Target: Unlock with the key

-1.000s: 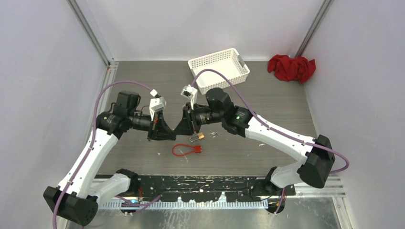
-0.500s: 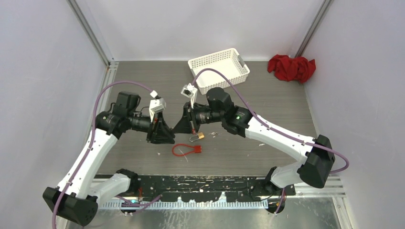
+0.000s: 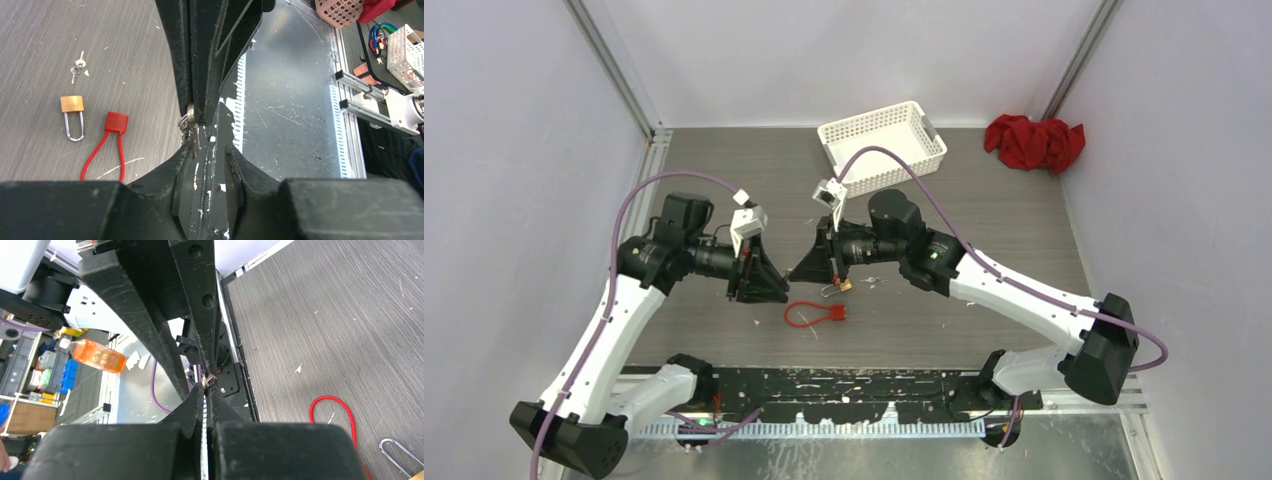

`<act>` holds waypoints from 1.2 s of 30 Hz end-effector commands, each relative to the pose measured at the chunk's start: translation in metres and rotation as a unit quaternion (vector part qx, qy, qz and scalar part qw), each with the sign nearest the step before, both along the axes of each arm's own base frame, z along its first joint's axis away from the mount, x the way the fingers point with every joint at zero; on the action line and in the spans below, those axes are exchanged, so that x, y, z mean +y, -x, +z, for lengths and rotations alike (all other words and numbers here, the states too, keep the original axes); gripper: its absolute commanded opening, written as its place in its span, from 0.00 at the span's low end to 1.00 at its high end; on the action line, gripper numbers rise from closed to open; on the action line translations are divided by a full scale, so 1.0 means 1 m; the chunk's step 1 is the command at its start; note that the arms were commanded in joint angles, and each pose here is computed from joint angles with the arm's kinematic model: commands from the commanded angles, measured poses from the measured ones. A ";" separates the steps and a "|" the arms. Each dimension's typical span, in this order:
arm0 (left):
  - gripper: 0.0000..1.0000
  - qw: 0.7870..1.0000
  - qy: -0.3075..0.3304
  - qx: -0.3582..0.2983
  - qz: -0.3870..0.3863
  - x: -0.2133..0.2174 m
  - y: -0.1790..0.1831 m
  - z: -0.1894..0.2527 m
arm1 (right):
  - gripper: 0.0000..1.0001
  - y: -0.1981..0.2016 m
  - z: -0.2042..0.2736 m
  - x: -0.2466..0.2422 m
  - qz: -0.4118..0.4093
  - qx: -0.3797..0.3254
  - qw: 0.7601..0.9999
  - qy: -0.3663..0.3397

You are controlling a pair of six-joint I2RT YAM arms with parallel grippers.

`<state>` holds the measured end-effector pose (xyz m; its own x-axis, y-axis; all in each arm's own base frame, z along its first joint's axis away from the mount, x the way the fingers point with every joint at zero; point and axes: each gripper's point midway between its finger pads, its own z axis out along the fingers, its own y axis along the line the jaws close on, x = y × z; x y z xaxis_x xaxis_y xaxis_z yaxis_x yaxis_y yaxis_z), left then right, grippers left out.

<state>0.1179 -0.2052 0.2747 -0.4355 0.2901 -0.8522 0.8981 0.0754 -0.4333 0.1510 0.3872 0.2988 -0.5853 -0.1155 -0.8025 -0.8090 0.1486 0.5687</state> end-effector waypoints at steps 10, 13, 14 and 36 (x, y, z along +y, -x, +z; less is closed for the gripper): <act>0.14 0.998 0.045 -0.003 -0.041 -0.002 0.020 0.035 | 0.01 0.001 0.000 -0.012 -0.002 -0.019 1.000 -0.001; 0.21 0.998 0.042 -0.006 -0.049 0.000 0.025 0.034 | 0.01 0.002 0.001 -0.013 0.000 -0.021 1.000 0.000; 0.25 0.998 0.040 -0.004 -0.050 0.000 0.025 0.034 | 0.01 0.002 0.000 -0.013 0.001 -0.021 1.000 0.001; 0.00 1.000 0.017 -0.010 -0.019 -0.001 0.008 0.021 | 0.01 0.015 0.005 -0.016 0.031 -0.015 0.999 0.001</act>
